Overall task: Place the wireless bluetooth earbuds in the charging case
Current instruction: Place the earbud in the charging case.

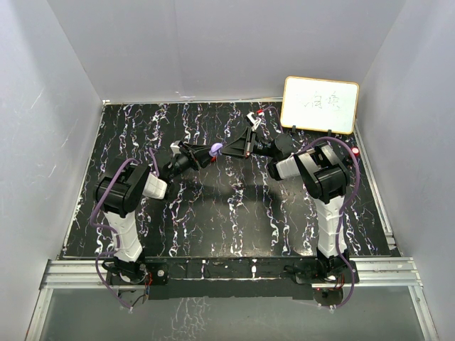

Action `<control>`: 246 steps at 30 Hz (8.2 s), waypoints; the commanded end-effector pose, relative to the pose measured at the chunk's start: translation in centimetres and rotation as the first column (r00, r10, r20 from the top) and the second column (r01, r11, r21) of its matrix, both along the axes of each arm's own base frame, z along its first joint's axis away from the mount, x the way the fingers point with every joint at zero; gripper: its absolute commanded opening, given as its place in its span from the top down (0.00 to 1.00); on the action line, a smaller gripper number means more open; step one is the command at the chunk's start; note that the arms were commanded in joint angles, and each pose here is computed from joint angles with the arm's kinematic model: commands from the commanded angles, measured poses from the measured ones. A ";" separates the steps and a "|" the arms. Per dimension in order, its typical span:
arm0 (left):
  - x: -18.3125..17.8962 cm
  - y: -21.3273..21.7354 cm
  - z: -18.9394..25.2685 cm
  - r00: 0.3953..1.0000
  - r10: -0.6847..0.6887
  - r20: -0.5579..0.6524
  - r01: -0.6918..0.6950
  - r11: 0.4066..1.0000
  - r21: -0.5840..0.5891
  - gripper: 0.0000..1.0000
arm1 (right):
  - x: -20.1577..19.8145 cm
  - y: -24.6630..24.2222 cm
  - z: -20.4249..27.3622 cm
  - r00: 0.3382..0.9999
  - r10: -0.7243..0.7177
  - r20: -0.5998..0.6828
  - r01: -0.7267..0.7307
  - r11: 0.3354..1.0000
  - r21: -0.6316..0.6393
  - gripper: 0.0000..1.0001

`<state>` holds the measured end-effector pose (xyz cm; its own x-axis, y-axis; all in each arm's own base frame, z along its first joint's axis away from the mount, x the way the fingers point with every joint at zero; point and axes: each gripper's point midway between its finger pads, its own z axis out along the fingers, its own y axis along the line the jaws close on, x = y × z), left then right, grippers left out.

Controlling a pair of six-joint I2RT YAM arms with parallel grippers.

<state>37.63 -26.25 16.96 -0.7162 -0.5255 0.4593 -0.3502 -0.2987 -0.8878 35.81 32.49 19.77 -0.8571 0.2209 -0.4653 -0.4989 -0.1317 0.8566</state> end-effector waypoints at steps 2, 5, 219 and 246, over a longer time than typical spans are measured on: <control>-2.4 0.2 8.5 0.977 -0.049 0.208 0.097 0.969 -0.228 1.00 | -2.9 -0.7 5.4 0.927 -0.016 0.374 -0.036 0.991 0.131 0.99; -2.3 0.1 8.3 0.978 -0.049 0.203 0.096 0.969 -0.227 1.00 | -2.9 -0.8 5.8 0.925 -0.020 0.380 -0.034 0.990 0.136 0.99; -1.9 0.7 13.5 0.973 -0.032 0.230 0.112 0.932 -0.344 1.00 | 0.3 -1.4 4.9 0.943 -0.025 0.331 -0.023 0.990 0.141 1.00; -1.0 0.4 15.7 0.977 -0.024 0.211 0.113 0.899 -0.423 1.00 | 1.9 -0.7 6.4 0.931 -0.016 0.365 -0.050 0.984 0.170 1.00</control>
<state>41.58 -26.18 20.75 -0.6941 -0.5890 0.4139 -0.2198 -0.3742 -0.9009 39.56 32.25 22.73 -0.8413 0.2240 -0.4920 -0.5321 -0.1821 0.8269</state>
